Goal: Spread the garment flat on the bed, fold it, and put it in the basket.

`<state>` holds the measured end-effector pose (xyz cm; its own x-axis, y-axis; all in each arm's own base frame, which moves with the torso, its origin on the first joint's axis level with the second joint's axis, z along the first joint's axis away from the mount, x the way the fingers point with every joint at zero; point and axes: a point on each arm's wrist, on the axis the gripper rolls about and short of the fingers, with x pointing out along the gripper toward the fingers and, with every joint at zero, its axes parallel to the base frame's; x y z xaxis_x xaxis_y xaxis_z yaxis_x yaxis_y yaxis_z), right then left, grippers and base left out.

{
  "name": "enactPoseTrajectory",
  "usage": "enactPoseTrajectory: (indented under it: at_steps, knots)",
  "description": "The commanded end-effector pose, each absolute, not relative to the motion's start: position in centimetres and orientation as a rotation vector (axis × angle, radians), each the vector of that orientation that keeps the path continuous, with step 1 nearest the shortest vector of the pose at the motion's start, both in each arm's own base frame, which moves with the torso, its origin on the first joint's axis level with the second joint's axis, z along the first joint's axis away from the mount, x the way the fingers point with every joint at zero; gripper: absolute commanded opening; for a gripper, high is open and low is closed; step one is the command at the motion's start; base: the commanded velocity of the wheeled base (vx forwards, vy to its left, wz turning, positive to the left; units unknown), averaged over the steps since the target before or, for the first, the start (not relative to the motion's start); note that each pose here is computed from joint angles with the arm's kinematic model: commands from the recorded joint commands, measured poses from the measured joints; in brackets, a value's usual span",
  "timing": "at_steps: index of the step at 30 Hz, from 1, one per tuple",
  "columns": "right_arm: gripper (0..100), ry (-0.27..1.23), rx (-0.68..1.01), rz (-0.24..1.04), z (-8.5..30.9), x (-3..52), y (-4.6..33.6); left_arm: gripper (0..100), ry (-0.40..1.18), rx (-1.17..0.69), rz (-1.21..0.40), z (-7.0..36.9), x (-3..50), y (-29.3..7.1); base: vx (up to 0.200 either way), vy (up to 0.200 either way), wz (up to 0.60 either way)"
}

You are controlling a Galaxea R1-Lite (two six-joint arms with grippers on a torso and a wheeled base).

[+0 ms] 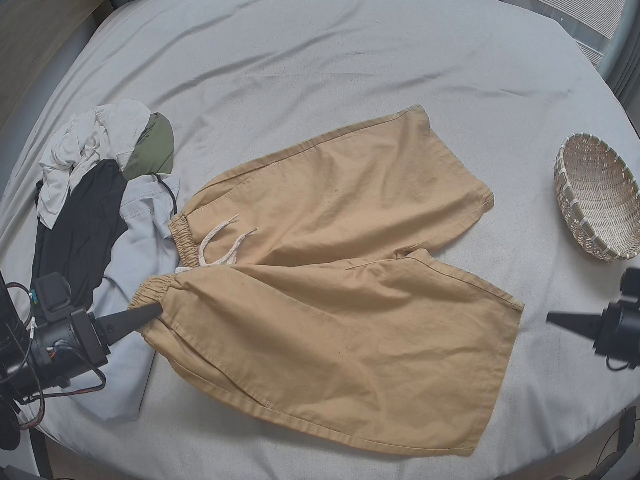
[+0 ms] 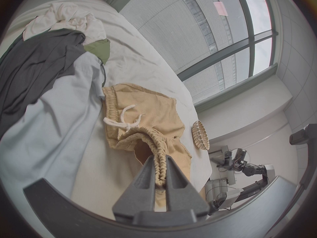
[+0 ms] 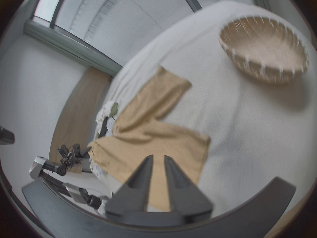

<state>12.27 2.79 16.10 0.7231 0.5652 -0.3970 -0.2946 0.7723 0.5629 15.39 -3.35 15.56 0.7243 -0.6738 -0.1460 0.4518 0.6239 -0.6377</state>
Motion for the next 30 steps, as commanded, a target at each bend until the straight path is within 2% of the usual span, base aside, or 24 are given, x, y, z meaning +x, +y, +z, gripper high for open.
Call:
enactPoseTrajectory:
  at_steps: [1,4,14,30]
  knots:
    - [100,0.865,0.469,0.531,10.8,10.5,3.9,0,0.459,-0.62,-0.661,13.9,14.3,-3.5,0.0,0.0,0.0]
    - [100,0.949,0.454,0.545,9.3,9.6,4.1,0,0.485,-0.622,-0.662,13.4,14.0,-3.6,0.0,0.0,0.0]
    - [100,1.093,0.441,0.536,7.7,10.5,4.8,0,0.503,-0.621,-0.666,13.0,13.6,-3.7,0.0,0.0,0.0]
    - [100,1.189,0.372,0.61,5.3,12.8,7.6,0,0.502,-0.621,-0.658,12.9,13.4,-3.6,0.0,0.0,0.0]
